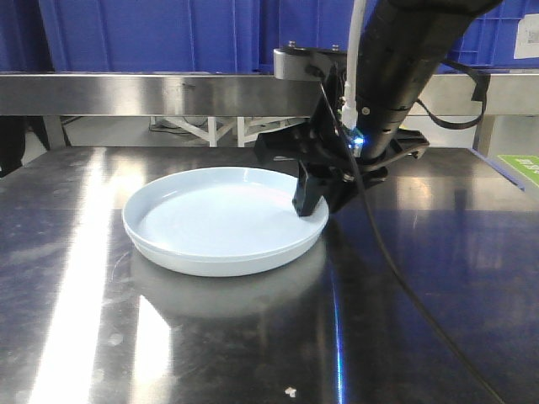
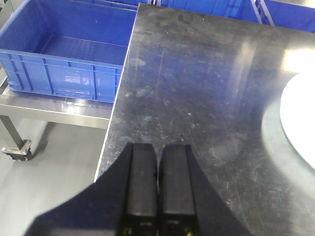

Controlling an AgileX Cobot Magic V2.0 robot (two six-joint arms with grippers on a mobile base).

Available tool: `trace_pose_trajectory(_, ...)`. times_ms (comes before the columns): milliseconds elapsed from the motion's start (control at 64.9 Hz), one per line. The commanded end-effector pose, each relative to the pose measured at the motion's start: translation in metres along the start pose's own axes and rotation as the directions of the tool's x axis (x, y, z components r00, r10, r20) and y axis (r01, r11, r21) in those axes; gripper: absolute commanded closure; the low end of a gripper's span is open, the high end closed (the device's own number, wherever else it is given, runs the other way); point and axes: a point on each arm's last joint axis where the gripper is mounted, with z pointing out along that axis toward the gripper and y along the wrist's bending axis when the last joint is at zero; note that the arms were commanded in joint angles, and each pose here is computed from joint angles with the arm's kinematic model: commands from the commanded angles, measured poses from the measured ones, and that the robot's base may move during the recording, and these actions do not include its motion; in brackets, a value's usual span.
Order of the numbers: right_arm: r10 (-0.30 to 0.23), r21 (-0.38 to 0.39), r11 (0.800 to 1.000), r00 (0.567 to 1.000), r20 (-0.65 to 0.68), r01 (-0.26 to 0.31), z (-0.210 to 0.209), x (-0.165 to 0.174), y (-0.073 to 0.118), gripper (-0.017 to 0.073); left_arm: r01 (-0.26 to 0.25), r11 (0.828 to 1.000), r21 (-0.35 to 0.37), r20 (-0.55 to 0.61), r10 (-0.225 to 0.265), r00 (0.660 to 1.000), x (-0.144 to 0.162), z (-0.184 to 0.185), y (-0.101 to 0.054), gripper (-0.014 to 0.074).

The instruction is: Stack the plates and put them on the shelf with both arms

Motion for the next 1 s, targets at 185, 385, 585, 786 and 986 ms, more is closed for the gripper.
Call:
trace_pose_trajectory(185,-0.056,-0.014,0.998,0.970,0.238,0.061,-0.060,-0.040,0.009,0.0538,0.010,1.000,0.015,0.109,-0.012,0.994,-0.016,-0.004,-0.002,0.0504)
trace_pose_trajectory(385,-0.075,-0.016,0.996,0.910,0.407,0.089,-0.113,-0.056,0.013,0.0537,0.010,1.000,0.015,0.109,-0.012,0.994,-0.016,-0.004,-0.002,0.0504)
trace_pose_trajectory(585,-0.071,-0.014,0.996,0.852,0.519,0.091,-0.156,-0.054,0.009,0.0537,0.010,1.000,0.015,0.109,-0.012,0.994,-0.016,-0.004,-0.002,0.0504)
trace_pose_trajectory(786,-0.041,0.014,0.999,0.805,0.592,0.041,-0.182,-0.029,-0.016,0.0537,0.010,1.000,0.015,0.109,-0.012,0.994,-0.016,-0.004,-0.002,0.0504)
trace_pose_trajectory(986,-0.012,0.058,0.998,0.775,0.631,-0.032,-0.204,0.009,-0.043,0.0537,0.010,1.000,0.015,0.109,-0.012,0.994,-0.016,-0.004,-0.002,0.0504)
